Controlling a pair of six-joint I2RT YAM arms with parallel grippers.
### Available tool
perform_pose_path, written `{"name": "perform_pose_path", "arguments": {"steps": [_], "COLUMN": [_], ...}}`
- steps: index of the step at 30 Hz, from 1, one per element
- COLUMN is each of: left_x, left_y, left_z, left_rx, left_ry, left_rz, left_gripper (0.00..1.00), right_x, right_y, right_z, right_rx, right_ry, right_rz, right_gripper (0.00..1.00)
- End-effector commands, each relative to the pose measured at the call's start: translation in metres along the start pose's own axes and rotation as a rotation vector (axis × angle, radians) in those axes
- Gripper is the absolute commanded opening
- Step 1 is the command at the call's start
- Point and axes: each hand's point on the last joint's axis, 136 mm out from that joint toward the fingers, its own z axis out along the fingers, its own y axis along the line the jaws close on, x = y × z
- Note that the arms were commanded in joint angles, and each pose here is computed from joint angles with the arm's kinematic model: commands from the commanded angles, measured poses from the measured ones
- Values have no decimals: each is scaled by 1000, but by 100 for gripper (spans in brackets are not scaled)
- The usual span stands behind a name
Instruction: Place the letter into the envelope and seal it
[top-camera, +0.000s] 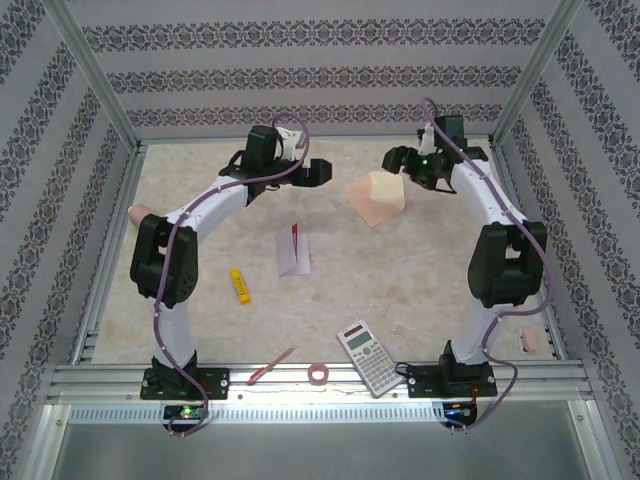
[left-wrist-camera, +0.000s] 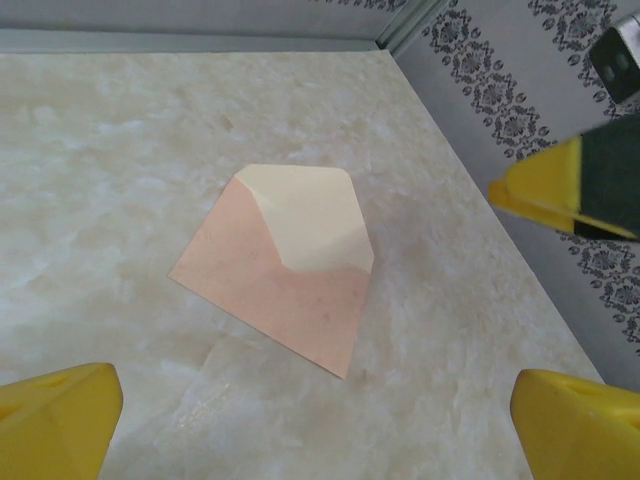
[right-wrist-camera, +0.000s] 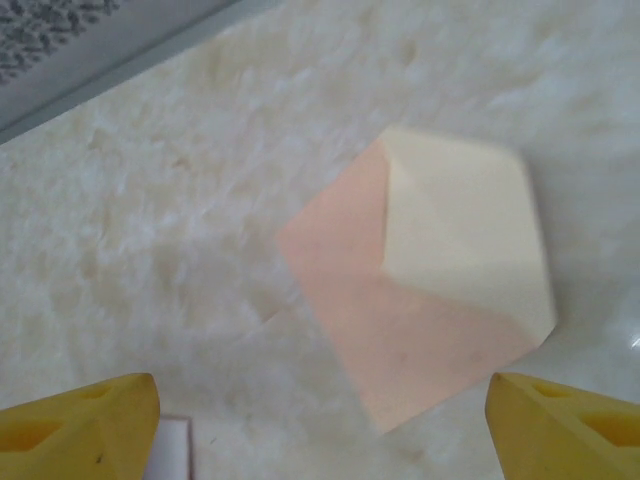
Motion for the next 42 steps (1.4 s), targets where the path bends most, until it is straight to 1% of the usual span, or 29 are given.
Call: {"name": "perform_pose_path", "arguments": {"steps": [1, 4, 9, 17, 23, 30, 34, 42], "left_x": [-23, -20, -17, -13, -12, -12, -11, -10], "left_y": [-9, -7, -6, 2, 8, 12, 14, 17], "left_z": [-7, -8, -12, -18, -19, -20, -21, -22], "left_rx": [2, -11, -33, -62, -69, -65, -65, -63], "left_ry": [-58, -41, -22, -12, -13, -18, -19, -21], "left_rz": [26, 32, 45, 38, 23, 6, -3, -12], "left_gripper": [100, 100, 100, 100, 100, 100, 100, 100], "right_x": [-5, -14, -24, -24, -15, -4, 1, 7], "right_y": [-28, -46, -66, -71, -74, -80, -80, -85], "right_z": [20, 35, 55, 83, 98, 104, 106, 111], "right_rx": [55, 53, 74, 4, -27, -20, -30, -30], "right_ry": [43, 54, 74, 117, 158, 193, 203, 220], "right_rz": [-49, -52, -79, -99, -89, -65, -56, -43], "right_gripper": [83, 81, 80, 76, 68, 59, 50, 40]}}
